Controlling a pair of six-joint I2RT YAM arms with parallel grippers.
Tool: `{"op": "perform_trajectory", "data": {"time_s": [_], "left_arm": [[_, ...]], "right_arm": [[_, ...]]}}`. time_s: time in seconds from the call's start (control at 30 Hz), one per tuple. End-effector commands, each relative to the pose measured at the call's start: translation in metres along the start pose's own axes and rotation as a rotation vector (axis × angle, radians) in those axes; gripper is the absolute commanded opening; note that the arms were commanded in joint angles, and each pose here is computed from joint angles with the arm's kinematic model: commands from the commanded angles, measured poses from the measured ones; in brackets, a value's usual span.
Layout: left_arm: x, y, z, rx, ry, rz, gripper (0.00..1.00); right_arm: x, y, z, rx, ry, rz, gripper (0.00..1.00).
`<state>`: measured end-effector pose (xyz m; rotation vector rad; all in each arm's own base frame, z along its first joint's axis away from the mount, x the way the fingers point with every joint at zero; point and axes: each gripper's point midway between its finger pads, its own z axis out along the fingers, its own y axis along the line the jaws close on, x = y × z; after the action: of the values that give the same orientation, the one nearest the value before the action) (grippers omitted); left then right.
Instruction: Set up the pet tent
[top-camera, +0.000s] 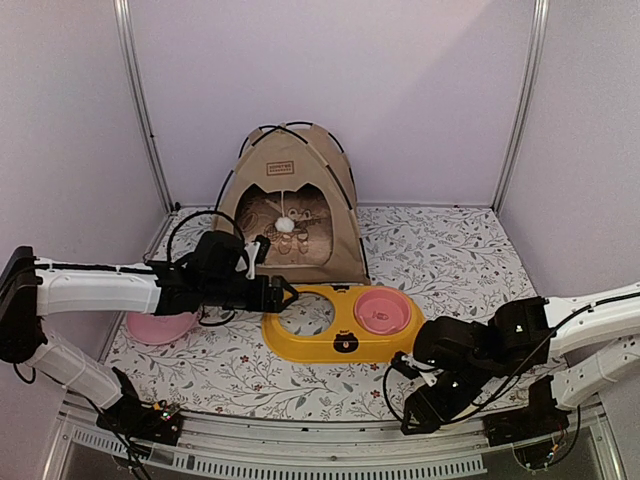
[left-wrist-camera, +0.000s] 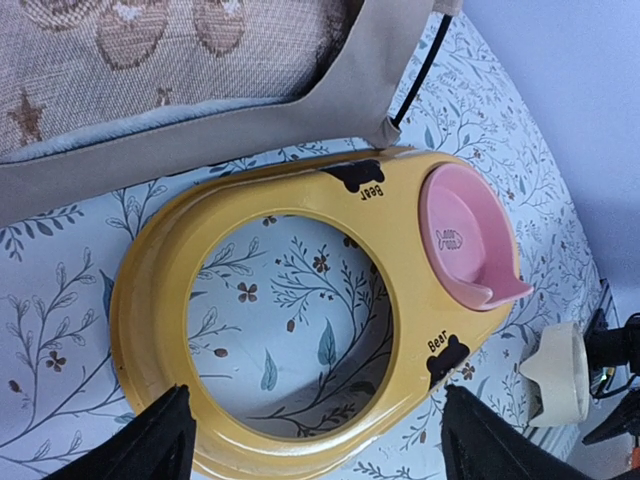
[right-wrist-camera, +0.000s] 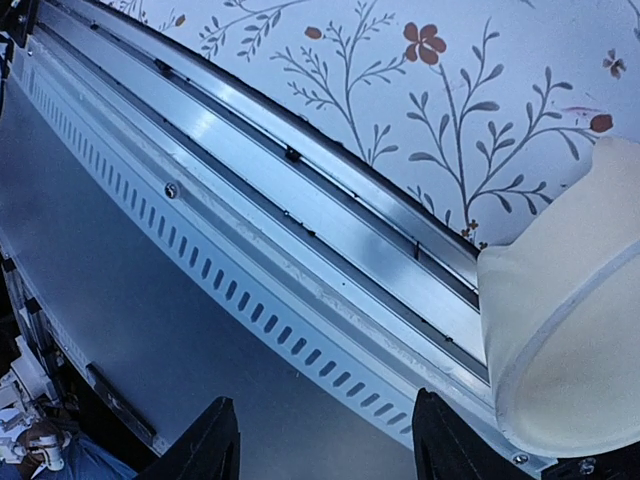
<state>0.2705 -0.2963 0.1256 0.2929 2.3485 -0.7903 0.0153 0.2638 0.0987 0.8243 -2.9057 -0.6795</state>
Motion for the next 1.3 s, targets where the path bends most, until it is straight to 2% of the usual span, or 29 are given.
{"op": "perform_trajectory", "data": {"time_s": [0.0,0.27,0.57,0.93,1.27], "left_arm": [[-0.007,-0.013,0.001,0.03,-0.015,0.031,0.86],[-0.005,-0.01,0.002,0.021,-0.01,0.031,0.86],[-0.006,-0.012,0.005,0.029,-0.009,0.027,0.86],[-0.005,-0.01,0.003,0.021,-0.011,0.031,0.86],[-0.008,-0.011,-0.002,0.019,-0.025,0.041,0.86]], "right_arm": [[0.015,0.002,0.016,-0.009,0.071,0.03,0.61],[0.018,-0.04,0.024,0.12,0.074,0.145,0.65],[-0.035,-0.1,0.011,0.24,-0.124,0.335,0.72],[-0.094,-0.167,-0.023,0.151,-0.45,0.56,0.79],[-0.112,-0.22,-0.044,-0.007,-0.669,0.767,0.86]]}}
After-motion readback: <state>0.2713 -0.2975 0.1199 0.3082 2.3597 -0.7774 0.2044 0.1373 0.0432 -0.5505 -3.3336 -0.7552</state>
